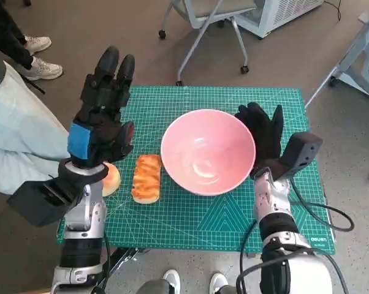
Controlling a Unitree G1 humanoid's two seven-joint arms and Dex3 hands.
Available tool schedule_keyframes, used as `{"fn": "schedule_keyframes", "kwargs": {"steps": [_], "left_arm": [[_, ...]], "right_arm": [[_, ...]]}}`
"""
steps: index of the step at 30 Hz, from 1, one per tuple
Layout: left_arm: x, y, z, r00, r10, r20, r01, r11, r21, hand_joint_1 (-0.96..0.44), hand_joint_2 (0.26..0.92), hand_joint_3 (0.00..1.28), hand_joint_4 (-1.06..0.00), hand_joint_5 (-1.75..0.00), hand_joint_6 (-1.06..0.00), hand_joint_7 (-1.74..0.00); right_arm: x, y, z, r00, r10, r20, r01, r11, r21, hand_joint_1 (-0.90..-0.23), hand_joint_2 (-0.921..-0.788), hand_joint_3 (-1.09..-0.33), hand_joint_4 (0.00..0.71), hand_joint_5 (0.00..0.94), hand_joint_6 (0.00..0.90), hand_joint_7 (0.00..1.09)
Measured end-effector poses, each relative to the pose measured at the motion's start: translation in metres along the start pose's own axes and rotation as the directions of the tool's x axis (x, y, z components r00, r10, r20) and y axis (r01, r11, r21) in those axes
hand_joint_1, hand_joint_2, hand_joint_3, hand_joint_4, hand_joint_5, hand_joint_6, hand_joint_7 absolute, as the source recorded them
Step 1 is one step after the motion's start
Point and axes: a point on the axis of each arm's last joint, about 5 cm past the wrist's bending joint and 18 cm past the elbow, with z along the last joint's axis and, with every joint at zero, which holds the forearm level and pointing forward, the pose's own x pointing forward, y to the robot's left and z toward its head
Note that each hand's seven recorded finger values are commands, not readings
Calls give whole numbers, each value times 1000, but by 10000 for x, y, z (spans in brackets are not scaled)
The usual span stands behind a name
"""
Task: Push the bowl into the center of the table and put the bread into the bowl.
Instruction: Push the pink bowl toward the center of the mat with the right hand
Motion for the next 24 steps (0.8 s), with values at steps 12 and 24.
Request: {"fn": "schedule_keyframes", "kwargs": {"steps": [12, 24], "left_arm": [[-2, -74, -60, 1000, -5, -15, 5, 1000, -19, -634, 921, 577, -75, -2, -1, -251], [98, -150, -84, 999, -41, 0, 41, 998, -51, -635, 921, 582, -63, 0, 1, -256]], "right_arm": [[10, -119, 126, 997, 0, 74, 2, 1000, -32, -558, -921, -891, 65, 0, 154, 160], [38, -143, 574, 887, 145, 437, -41, 970, -239, -615, -921, -825, 114, 19, 186, 184]]}}
